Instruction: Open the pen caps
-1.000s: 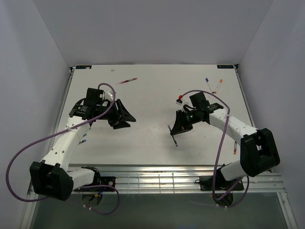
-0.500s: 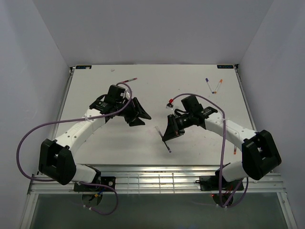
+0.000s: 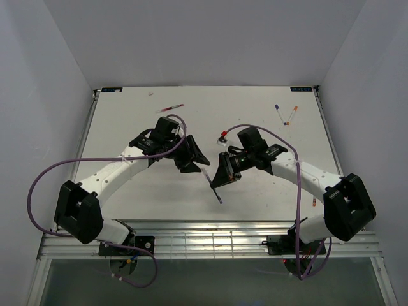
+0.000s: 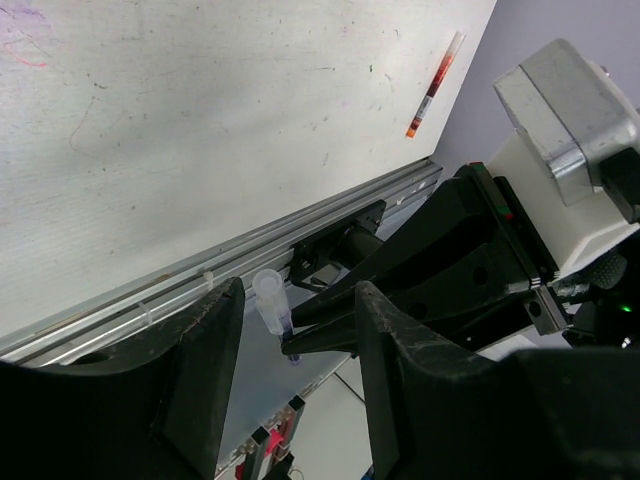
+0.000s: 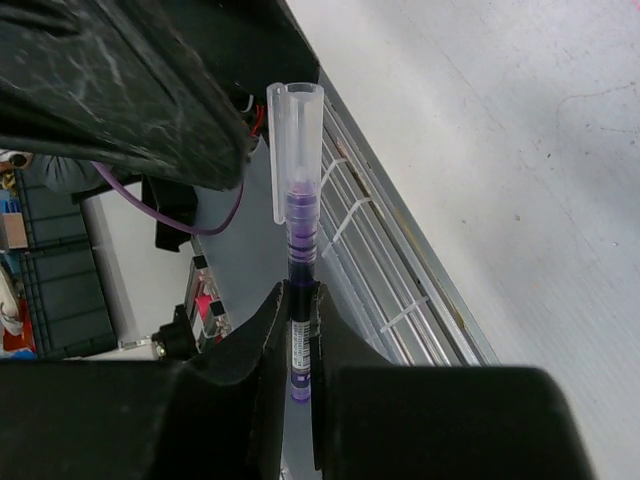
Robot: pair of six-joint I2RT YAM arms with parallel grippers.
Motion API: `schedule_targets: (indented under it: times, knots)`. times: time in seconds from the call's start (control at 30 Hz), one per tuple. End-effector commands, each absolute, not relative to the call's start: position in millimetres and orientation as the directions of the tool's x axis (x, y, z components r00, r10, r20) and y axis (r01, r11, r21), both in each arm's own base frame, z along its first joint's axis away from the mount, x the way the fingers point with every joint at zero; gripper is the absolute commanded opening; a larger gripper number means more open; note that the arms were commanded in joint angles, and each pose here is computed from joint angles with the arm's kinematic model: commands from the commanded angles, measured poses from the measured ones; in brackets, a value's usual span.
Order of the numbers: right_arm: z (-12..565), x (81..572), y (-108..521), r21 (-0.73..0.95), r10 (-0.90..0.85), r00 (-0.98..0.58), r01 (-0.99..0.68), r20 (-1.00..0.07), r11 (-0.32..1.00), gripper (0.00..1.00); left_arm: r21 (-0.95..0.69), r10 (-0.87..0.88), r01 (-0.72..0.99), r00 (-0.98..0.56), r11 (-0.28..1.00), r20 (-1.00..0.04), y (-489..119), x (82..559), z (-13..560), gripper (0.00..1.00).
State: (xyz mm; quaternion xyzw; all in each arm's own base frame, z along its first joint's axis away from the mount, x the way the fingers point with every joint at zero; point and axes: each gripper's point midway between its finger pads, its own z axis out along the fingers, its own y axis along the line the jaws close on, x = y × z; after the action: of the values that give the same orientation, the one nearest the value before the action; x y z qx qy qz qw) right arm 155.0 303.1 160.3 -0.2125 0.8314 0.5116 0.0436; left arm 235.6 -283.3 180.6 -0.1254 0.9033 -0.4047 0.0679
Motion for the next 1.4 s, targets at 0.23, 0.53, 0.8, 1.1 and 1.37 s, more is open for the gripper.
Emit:
schedule_targets:
  times: [0.23,0.53,0.8,1.1,1.37]
  knots:
    - [198,161,323,0.842,-0.282,-0.885,-0.448,-0.37,0.301,0.08,-0.758,-0.266,-0.136,-0.963,0.637,-0.051,-289,237,184,0.46]
    - [196,161,327,0.841,-0.273,-0.887,-0.447,-0.373,0.305,0.08,-0.76,-0.249,-0.124,-0.967,0.638,-0.052,-289,234,183,0.1]
    - [195,170,329,0.834,-0.248,-0.898,-0.433,-0.364,0.341,0.08,-0.759,-0.243,-0.123,-0.969,0.639,-0.048,-288,230,181,0.12]
    - [200,171,334,0.858,-0.234,-0.911,-0.403,-0.341,0.319,0.08,-0.756,-0.238,-0.121,-0.97,0.643,-0.048,-288,230,180,0.2]
    - [202,172,337,0.868,-0.231,-0.915,-0.39,-0.33,0.308,0.08,-0.747,-0.229,-0.114,-0.972,0.655,-0.052,-287,230,178,0.33]
